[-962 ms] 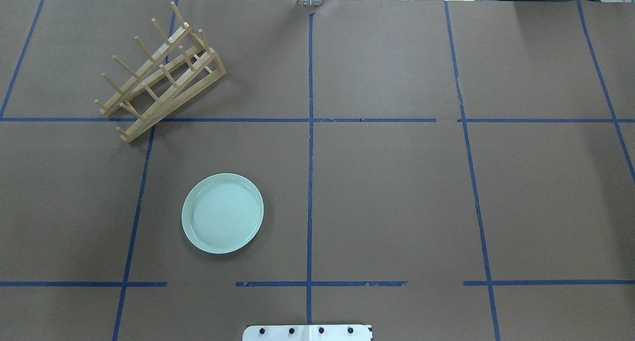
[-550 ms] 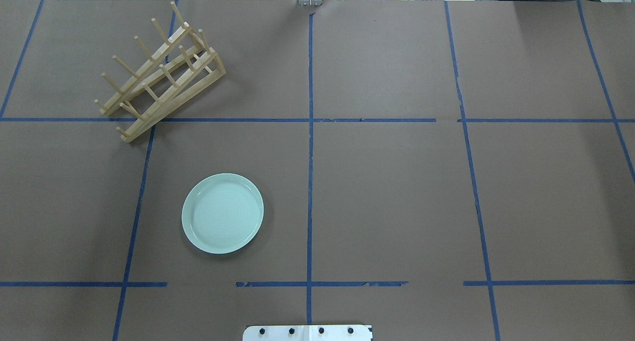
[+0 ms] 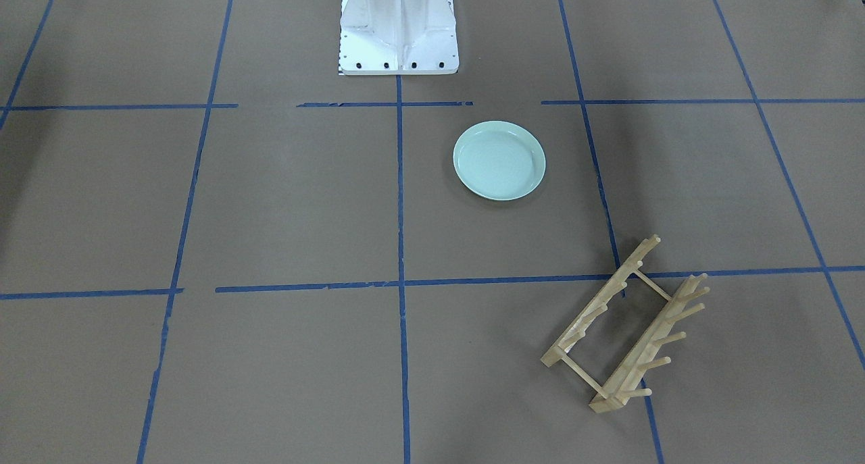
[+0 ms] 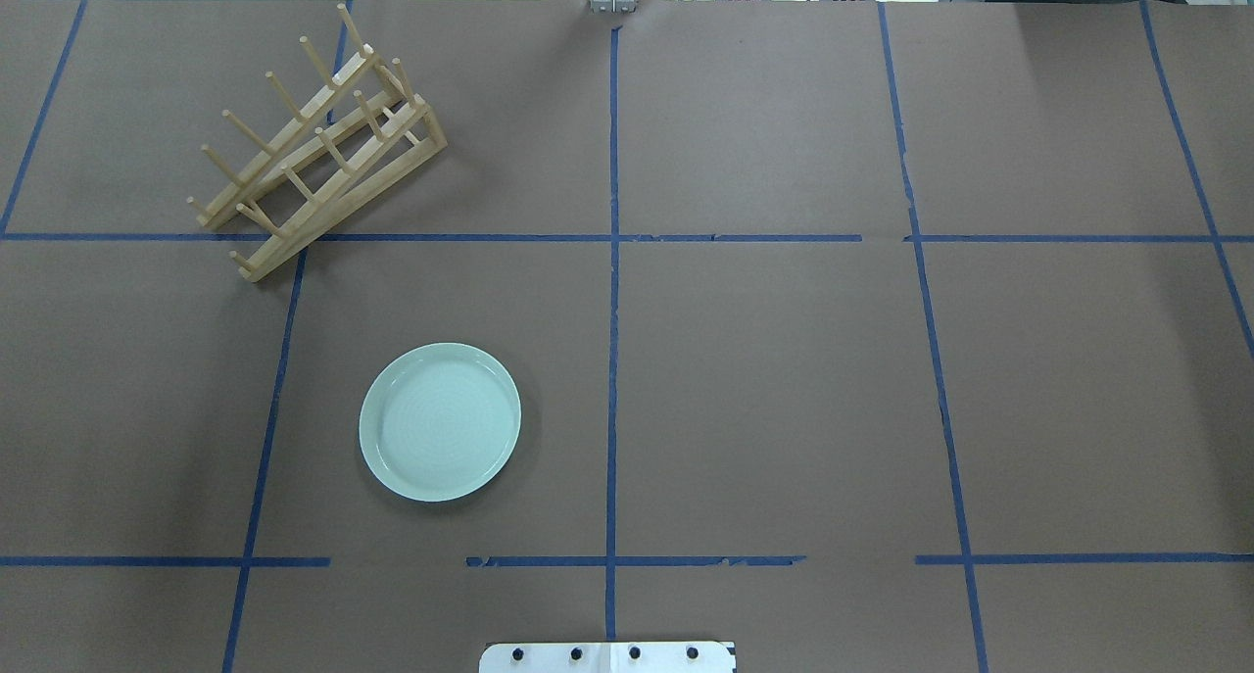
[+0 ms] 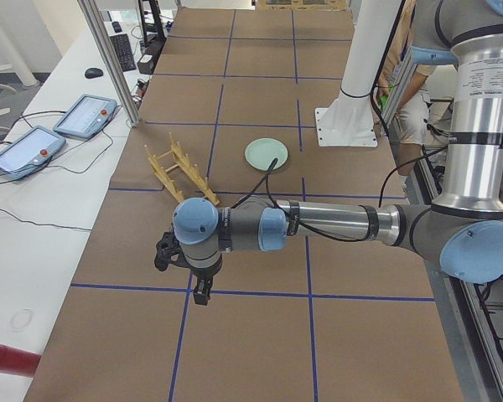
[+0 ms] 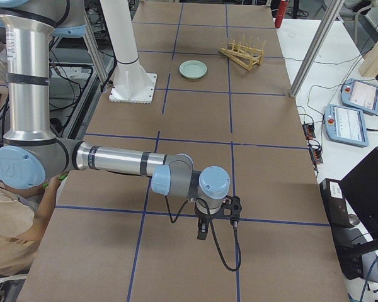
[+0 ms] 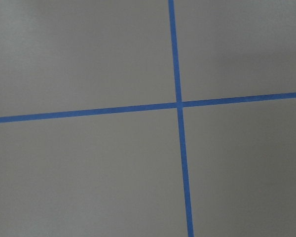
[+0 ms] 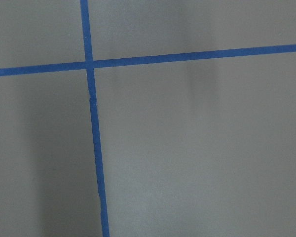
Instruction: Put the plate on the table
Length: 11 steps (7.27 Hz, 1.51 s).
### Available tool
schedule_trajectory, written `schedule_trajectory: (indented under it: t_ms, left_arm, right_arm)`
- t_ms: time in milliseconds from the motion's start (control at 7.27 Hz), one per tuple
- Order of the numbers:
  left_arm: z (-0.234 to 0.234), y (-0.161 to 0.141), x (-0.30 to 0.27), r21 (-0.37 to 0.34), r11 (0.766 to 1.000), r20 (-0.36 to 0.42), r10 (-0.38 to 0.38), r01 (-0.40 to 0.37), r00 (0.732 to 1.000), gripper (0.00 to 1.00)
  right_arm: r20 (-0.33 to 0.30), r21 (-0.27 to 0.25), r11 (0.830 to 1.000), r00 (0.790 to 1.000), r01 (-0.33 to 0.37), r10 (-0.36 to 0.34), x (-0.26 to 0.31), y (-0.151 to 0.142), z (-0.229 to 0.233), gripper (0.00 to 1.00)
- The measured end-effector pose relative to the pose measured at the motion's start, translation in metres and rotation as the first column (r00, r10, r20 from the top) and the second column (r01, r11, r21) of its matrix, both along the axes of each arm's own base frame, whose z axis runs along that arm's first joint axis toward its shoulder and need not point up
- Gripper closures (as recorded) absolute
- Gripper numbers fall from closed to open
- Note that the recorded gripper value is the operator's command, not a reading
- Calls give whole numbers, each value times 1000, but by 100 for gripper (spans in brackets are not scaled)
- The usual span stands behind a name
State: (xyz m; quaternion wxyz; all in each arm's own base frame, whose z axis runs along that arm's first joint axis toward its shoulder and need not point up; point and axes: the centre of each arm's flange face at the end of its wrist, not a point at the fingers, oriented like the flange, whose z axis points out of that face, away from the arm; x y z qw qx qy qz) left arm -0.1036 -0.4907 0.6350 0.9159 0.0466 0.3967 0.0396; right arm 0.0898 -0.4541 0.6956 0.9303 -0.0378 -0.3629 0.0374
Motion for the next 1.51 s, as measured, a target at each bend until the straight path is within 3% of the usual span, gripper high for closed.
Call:
schedule_trajectory:
  t_ms: [1512]
  left_arm:
    - [-14, -1, -13, -19, 1000, 6, -18, 18, 1000, 0]
  right_arm:
    - [0, 0, 1000, 1000, 0, 0, 0, 0, 0, 0]
